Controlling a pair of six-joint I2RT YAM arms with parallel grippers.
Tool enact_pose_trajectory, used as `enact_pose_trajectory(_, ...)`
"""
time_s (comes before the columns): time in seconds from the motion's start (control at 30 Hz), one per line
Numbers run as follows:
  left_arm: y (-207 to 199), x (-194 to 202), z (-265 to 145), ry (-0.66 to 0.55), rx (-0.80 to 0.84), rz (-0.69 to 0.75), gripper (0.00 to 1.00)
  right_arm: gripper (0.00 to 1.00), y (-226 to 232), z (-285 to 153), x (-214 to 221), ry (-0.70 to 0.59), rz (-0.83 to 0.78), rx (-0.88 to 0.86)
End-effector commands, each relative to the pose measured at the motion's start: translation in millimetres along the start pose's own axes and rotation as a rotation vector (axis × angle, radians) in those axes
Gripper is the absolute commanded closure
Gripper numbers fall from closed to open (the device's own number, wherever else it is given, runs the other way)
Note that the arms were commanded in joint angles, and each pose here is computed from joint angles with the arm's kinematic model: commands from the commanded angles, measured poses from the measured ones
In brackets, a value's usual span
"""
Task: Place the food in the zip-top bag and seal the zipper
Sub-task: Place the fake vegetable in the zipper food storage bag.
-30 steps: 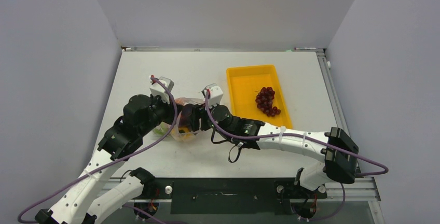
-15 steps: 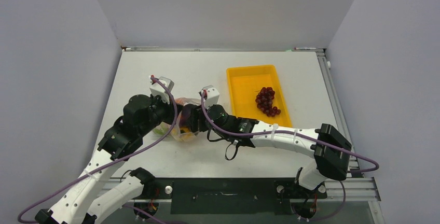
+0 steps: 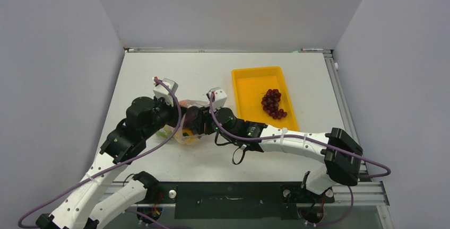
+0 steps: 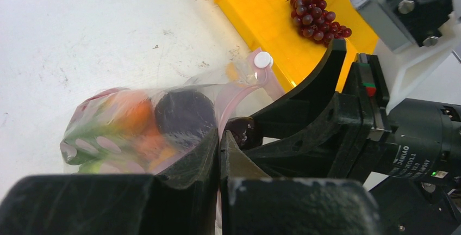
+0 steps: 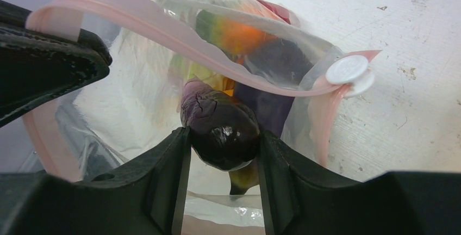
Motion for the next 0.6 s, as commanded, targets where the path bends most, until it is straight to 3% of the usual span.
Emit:
enact_pose_trajectory(0.0, -7.5, -18.5, -2.3, -0.06, 0.029, 0.007, 1.0, 0.94, 8.2, -15.6, -44.4, -0.168, 0.073, -0.035)
enact_pose_trajectory(0.57, -9.0, -18.4, -2.4, -0.06, 0.04, 0.006, 1.0, 0.95, 29.8, 32.4, -21.4, -0.16, 0.092, -0.048)
Point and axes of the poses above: each gripper's point midway between its finger pads, its own z axis out along the fingers, its own y axis along the line the jaws close on, x = y × z, the point moved 2 cm from there along -z, back along the fingers, and after that the axes turned 6 degrees about -z, right-handed, at the moved point
